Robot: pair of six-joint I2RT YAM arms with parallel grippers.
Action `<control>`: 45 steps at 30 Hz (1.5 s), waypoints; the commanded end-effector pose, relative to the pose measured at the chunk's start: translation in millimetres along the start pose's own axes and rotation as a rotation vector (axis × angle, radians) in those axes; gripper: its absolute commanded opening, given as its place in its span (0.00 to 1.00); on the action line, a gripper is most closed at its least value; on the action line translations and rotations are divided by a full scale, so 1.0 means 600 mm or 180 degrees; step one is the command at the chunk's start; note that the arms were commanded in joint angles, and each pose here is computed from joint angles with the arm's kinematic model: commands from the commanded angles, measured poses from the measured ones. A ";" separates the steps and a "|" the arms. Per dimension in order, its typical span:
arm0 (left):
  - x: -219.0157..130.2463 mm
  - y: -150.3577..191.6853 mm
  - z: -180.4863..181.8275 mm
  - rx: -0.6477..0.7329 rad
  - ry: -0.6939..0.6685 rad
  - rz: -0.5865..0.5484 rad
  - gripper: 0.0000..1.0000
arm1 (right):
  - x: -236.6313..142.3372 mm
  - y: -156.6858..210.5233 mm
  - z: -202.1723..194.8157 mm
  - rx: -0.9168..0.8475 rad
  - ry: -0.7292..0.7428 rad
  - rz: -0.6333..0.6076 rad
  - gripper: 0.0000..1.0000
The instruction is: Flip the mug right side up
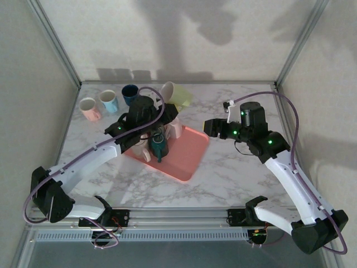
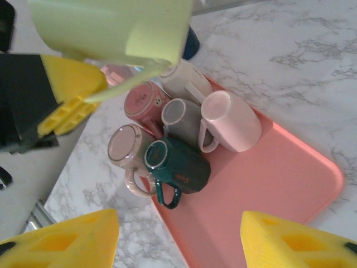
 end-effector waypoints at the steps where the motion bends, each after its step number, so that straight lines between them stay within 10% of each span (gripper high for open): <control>1: -0.046 -0.049 -0.014 0.0329 -0.0543 -0.0563 0.00 | -0.012 -0.010 0.003 -0.0185 0.0070 -0.0046 0.61; 20: -0.145 -0.135 0.162 -0.0130 -0.2421 -0.0971 0.00 | 0.023 -0.027 0.002 -0.0160 -0.0051 0.0239 0.60; 45: -0.148 -0.167 0.419 -0.0668 -0.3347 -0.0487 0.00 | 0.033 -0.026 -0.001 -0.0027 -0.0050 0.0309 0.61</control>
Point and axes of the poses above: each hand's point on the last joint's axis, 136 mm out from that joint toward the fingers, its own x axis out along the fingers, its own z axis along the line the jaws close on, y = z × x, the point moved 10 cm from there along -x, back along the fingers, and after that the axes turned 5 degrees about -x, right-handed, at the moved point
